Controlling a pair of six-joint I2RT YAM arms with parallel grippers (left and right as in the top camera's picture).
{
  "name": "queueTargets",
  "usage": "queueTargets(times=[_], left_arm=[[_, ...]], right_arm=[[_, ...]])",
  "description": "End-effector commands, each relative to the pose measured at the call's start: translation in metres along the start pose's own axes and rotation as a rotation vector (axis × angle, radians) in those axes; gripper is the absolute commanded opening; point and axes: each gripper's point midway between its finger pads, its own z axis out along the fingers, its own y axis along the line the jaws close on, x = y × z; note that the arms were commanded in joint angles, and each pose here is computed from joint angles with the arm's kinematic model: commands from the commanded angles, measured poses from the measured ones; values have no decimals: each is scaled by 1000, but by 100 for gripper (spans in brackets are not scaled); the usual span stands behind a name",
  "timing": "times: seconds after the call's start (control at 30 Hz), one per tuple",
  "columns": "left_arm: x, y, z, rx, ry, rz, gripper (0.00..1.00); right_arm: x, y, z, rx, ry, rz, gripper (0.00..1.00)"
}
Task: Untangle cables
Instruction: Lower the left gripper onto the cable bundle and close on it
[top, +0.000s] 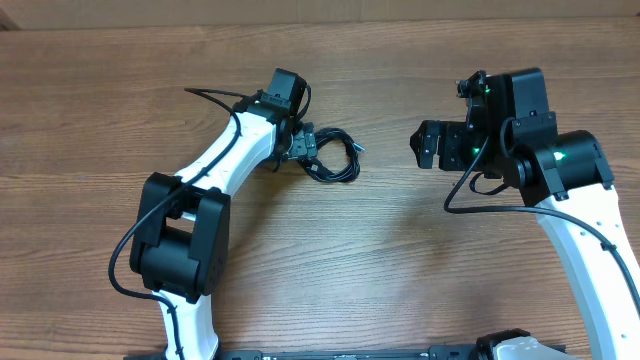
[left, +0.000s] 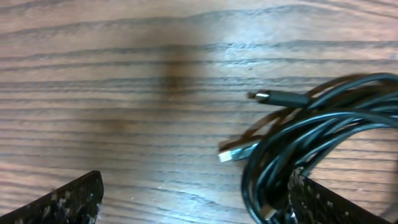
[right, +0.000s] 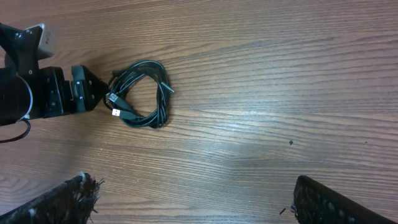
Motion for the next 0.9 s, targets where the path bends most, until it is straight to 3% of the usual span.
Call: queueTargets(times=[0.0,0.23,0.57,0.7,0.8,0.87], left_arm=[[-5,7,3,-48,-15,-14,96],[-3,7,8,-54,-5,-11,100],[30,16,63,-106,132,4,99],[26,11,59,-81,128,21,81],[18,2,51,-51,126,54,54],[12,-1,43,-45,125,69,43]], right_arm=[[1,0,0,6,-3,-2,100],[1,0,0,6,-3,-2,100],[1,0,0,7,-3,-2,100],[0,0,0,6,-6,-2,100],[0,0,1,6,-5,-2,100],[0,-1,2,8,0,-2,100]])
